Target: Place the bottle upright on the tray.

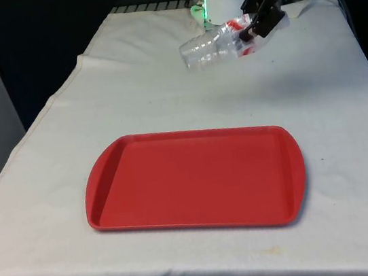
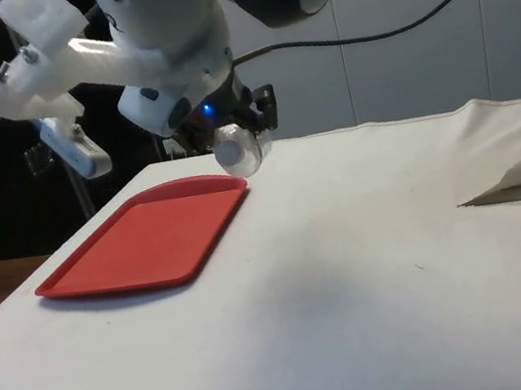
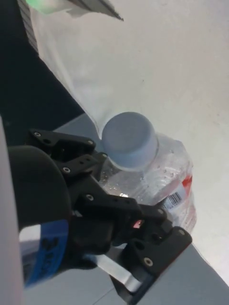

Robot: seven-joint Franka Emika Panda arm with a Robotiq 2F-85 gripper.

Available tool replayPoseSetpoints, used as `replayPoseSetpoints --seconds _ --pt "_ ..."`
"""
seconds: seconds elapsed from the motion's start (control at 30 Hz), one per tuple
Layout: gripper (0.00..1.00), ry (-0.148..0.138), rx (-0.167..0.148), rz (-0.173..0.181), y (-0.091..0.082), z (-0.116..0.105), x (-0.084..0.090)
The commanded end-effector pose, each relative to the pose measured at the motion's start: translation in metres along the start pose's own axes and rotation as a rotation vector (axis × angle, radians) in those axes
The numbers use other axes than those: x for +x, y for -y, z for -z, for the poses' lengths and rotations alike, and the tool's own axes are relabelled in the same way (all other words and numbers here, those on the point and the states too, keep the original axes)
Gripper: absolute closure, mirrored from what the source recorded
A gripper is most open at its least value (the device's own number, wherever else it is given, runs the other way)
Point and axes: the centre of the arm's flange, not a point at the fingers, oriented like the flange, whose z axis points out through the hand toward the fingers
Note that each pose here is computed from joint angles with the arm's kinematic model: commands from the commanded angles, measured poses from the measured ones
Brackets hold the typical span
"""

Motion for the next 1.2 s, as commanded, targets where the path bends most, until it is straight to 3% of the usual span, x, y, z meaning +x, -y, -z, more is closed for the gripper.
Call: replayPoseSetpoints --seconds 0.0,0.03,0.27,0.3,0.33,0.5,0.53,0.8,0.83,0.87,1.07,1.1,1.17 --pt "0.67 -0.005 0.002 0.0 -0.001 0.001 -0.001" --pt "0.67 -0.025 0.002 0.001 -0.002 0.002 -0.003" --pt "0.67 -0.062 0.018 0.0 -0.008 0.007 -0.01" --pt "0.67 -0.05 0.02 -0.003 -0.008 0.007 -0.009" --pt "0.67 -0.068 0.02 -0.001 -0.009 0.008 -0.011" --pt "0.67 -0.098 0.03 -0.001 -0.014 0.012 -0.016" --pt "0.67 -0.088 0.032 -0.003 -0.014 0.011 -0.016" --pt "0.67 -0.147 0.045 -0.002 -0.021 0.016 -0.024" --pt "0.67 -0.132 0.046 -0.003 -0.02 0.016 -0.023" --pt "0.67 -0.152 0.047 -0.002 -0.022 0.017 -0.025" --pt "0.67 -0.19 0.057 -0.005 -0.026 0.02 -0.031" --pt "0.67 -0.183 0.059 -0.005 -0.026 0.02 -0.031" --pt "0.67 -0.206 0.062 -0.004 -0.028 0.022 -0.034"
